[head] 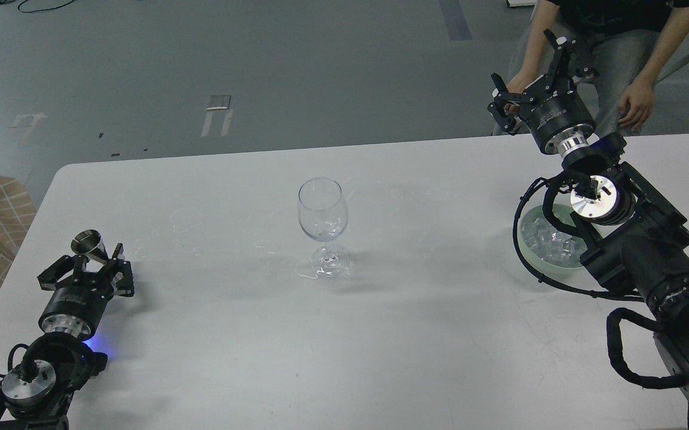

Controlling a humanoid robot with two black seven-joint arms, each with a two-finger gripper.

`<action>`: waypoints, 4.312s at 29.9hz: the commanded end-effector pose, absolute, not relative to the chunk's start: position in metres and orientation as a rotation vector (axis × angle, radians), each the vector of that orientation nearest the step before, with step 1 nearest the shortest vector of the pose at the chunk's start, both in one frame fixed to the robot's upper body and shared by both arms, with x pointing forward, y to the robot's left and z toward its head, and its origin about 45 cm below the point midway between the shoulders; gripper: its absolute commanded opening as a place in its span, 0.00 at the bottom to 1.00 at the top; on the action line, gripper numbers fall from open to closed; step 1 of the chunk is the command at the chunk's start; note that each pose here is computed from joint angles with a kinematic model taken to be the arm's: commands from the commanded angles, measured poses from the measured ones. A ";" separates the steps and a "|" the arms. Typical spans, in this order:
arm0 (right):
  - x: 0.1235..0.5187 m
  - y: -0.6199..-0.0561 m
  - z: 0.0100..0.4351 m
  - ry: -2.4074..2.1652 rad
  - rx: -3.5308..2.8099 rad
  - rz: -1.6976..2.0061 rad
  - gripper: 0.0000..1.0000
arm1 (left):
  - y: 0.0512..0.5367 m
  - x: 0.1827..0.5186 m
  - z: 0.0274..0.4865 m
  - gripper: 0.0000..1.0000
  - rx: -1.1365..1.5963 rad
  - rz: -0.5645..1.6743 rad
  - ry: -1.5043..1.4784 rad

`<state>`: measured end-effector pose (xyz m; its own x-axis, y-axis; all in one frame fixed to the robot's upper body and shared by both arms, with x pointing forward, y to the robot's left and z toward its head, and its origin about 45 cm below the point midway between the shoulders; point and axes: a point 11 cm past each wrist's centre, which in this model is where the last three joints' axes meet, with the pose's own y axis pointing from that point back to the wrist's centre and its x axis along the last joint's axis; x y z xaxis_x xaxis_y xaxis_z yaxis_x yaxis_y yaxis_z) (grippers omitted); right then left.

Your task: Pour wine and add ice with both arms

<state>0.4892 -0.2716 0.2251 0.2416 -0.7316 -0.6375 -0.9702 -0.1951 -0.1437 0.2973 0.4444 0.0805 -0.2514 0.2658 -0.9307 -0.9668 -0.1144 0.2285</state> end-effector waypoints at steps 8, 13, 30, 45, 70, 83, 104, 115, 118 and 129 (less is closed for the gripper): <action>0.489 -0.272 0.225 1.551 -1.996 0.598 1.00 | 0.440 0.299 0.080 0.35 -0.940 1.550 1.123; 0.489 -0.272 0.225 1.551 -1.996 0.598 1.00 | 0.441 0.298 0.079 0.31 -0.943 1.550 1.120; 0.489 -0.272 0.224 1.552 -1.996 0.600 1.00 | 0.440 0.302 0.081 0.28 -0.958 1.545 1.111; 0.489 -0.273 0.223 1.556 -1.996 0.601 1.00 | 0.440 0.302 0.082 0.27 -0.972 1.535 1.101; 0.486 -0.274 0.218 1.564 -1.992 0.612 1.00 | 0.437 0.321 0.100 0.24 -1.047 1.495 1.060; 0.486 -0.275 0.218 1.564 -1.994 0.609 1.00 | 0.435 0.332 0.109 0.14 -1.063 1.471 1.042; 0.487 -0.275 0.219 1.563 -1.993 0.607 1.00 | 0.444 0.333 0.115 0.00 -1.128 1.527 0.957; 0.486 -0.274 0.218 1.563 -1.993 0.609 1.00 | 0.446 0.332 0.114 0.00 -1.147 1.550 0.936; 0.486 -0.274 0.217 1.564 -1.994 0.612 1.00 | 0.447 0.332 0.114 0.00 -1.151 1.559 0.930; 0.485 -0.275 0.217 1.565 -1.992 0.613 1.00 | 0.445 0.330 0.111 0.00 -1.144 1.563 0.937</action>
<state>0.4857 -0.2742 0.2172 0.2275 -0.7342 -0.6397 -0.9734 -0.1905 -0.1275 0.3299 0.4456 0.1117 -0.1093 0.2499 -0.9621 -0.9643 -0.2614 0.0417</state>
